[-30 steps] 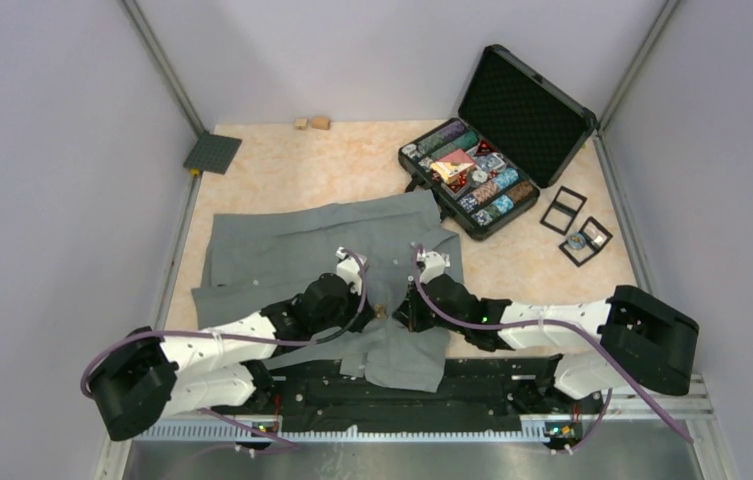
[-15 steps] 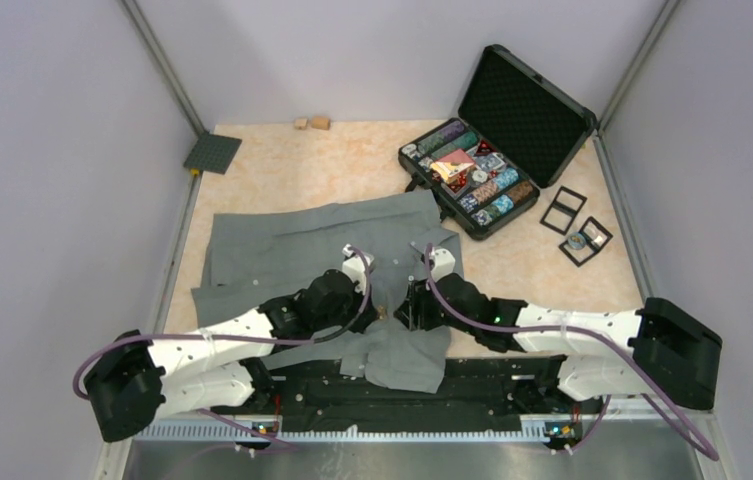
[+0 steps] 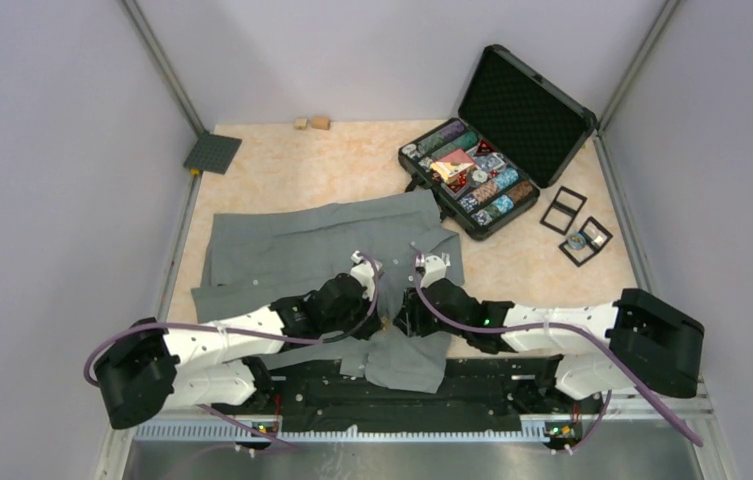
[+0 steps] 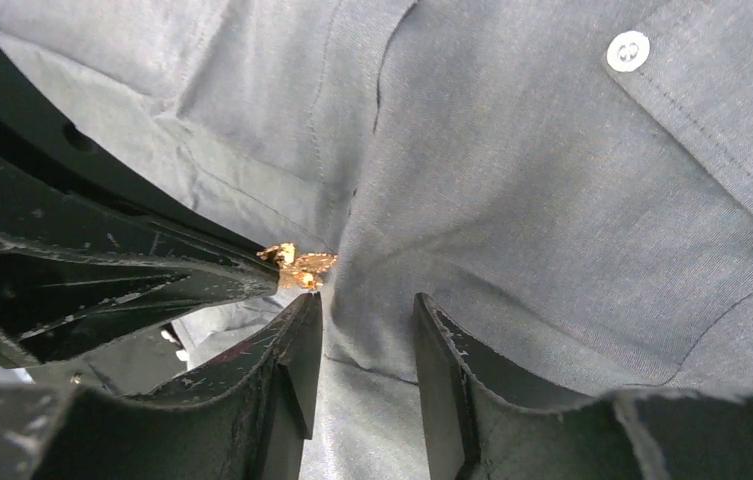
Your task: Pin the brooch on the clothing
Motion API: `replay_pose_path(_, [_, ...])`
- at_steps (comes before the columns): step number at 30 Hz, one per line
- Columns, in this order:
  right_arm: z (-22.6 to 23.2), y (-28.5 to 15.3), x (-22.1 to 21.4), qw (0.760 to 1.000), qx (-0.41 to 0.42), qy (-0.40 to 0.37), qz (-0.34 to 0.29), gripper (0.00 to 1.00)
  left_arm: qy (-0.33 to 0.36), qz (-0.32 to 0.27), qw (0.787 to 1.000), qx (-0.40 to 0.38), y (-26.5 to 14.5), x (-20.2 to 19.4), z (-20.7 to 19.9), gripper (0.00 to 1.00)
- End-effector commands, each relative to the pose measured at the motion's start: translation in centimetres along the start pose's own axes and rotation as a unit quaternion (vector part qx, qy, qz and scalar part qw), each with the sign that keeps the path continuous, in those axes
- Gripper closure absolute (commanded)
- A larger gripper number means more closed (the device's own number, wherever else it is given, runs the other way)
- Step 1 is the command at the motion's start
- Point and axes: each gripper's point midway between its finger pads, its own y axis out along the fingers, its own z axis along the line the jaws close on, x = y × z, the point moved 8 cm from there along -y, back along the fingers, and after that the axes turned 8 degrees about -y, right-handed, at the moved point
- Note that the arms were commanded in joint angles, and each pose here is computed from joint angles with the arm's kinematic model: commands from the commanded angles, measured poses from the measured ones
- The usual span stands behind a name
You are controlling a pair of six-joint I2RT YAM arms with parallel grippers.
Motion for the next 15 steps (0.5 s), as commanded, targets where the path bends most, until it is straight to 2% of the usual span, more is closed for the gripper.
replay_pose_path(1, [0.38,0.41,-0.22,1.000,0.007,0.000,-0.009,0.63,-0.006,-0.020,0.999,-0.027,0.12,1.38,-1.54,1.00])
replay_pose_path(5, [0.44,0.40,-0.20,1.000,0.010,0.002,-0.013,0.74,-0.009,-0.019,1.000,-0.021,0.38,1.30,-1.41,1.00])
replay_pose_path(12, [0.50,0.64,-0.67,1.000,0.017,0.006,-0.005,0.75,-0.015,-0.021,0.999,-0.020,0.49,1.45,-1.51,1.00])
replay_pose_path(13, [0.52,0.65,-0.70,1.000,0.018,0.006,-0.006,0.79,-0.016,-0.021,0.999,-0.019,0.51,1.45,-1.49,1.00])
replay_pose_path(15, [0.59,0.63,-0.63,1.000,0.020,0.009,-0.009,0.94,-0.017,-0.020,0.999,-0.019,0.55,1.50,-1.58,1.00])
